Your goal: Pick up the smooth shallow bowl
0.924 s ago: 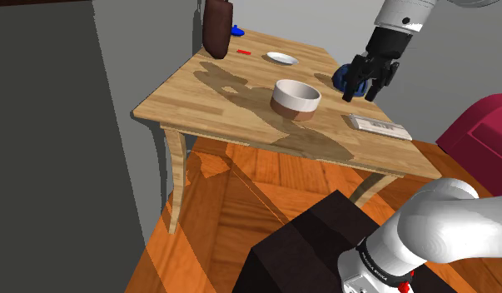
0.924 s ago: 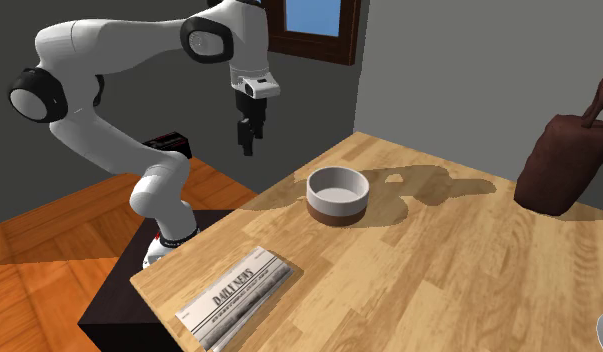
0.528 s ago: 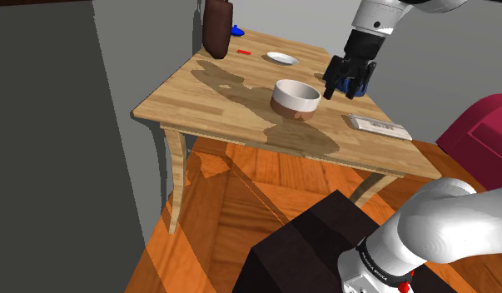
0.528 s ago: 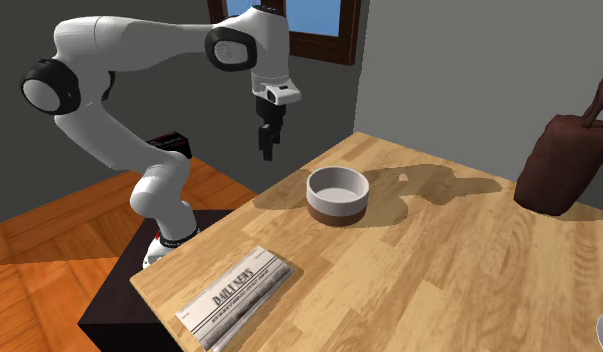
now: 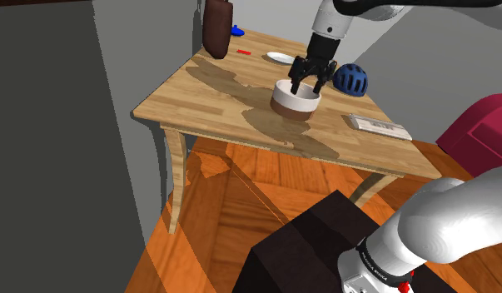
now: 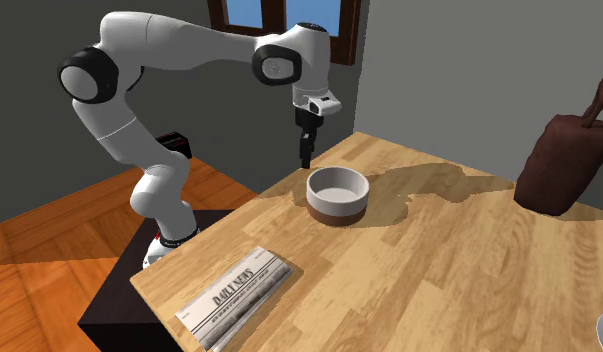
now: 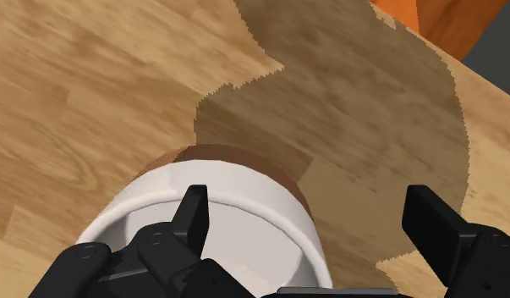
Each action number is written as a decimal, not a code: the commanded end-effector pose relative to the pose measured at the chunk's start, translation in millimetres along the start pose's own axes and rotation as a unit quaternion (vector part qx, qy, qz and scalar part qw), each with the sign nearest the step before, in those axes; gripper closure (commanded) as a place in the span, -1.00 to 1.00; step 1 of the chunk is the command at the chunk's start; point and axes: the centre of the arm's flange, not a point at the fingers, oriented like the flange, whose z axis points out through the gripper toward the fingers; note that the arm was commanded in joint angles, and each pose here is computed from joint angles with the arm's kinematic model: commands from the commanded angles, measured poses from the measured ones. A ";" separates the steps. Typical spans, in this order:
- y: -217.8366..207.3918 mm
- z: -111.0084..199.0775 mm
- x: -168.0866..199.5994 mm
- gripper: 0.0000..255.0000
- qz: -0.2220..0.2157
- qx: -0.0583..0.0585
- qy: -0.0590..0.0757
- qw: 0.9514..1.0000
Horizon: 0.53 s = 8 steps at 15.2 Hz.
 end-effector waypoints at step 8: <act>-21.1 28.7 82.5 -1.00 -0.001 -0.006 0.015 1.000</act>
